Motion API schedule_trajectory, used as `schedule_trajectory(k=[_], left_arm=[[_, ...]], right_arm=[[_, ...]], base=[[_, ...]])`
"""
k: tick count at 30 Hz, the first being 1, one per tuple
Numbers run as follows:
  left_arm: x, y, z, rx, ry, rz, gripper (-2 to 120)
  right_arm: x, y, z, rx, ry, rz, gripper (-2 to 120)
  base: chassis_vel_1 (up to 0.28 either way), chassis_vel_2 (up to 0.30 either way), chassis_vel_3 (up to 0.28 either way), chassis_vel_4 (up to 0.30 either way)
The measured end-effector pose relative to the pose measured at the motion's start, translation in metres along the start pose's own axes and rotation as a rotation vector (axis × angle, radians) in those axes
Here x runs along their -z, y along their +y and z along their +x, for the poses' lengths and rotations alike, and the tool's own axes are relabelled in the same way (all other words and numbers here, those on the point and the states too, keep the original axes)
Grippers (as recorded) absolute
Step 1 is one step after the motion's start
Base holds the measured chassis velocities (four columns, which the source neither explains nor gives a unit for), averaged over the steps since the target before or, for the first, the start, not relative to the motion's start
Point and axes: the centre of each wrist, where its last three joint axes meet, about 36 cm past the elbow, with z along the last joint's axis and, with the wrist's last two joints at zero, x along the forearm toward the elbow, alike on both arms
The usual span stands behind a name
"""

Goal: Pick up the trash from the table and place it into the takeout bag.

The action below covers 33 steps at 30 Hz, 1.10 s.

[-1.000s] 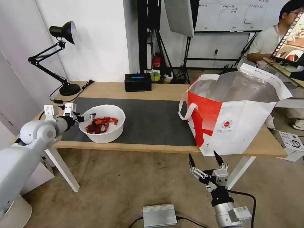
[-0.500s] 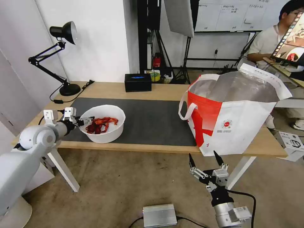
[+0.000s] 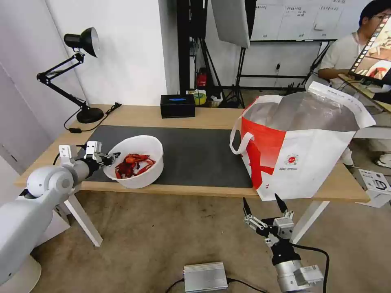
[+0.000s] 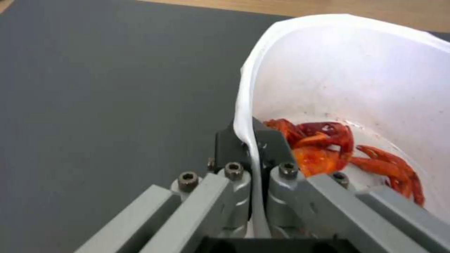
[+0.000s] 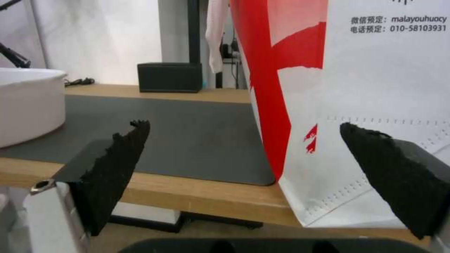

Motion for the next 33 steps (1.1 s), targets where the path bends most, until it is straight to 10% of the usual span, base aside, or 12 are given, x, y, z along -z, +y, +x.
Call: schedule_trajectory(k=[20,33], left_arm=[[-0.001,-0.026,0.047,-0.150,-0.128,0.070,0],[0.008,-0.088,0.076,-0.337,-0.187,0.019,0]], right_arm=[[0.000,0.000,0.000,0.000,0.000,0.000,100],[0.000,0.000,0.000,0.000,0.000,0.000,100]], base=[[0.000,0.000,0.000,0.000],[0.000,0.000,0.000,0.000]])
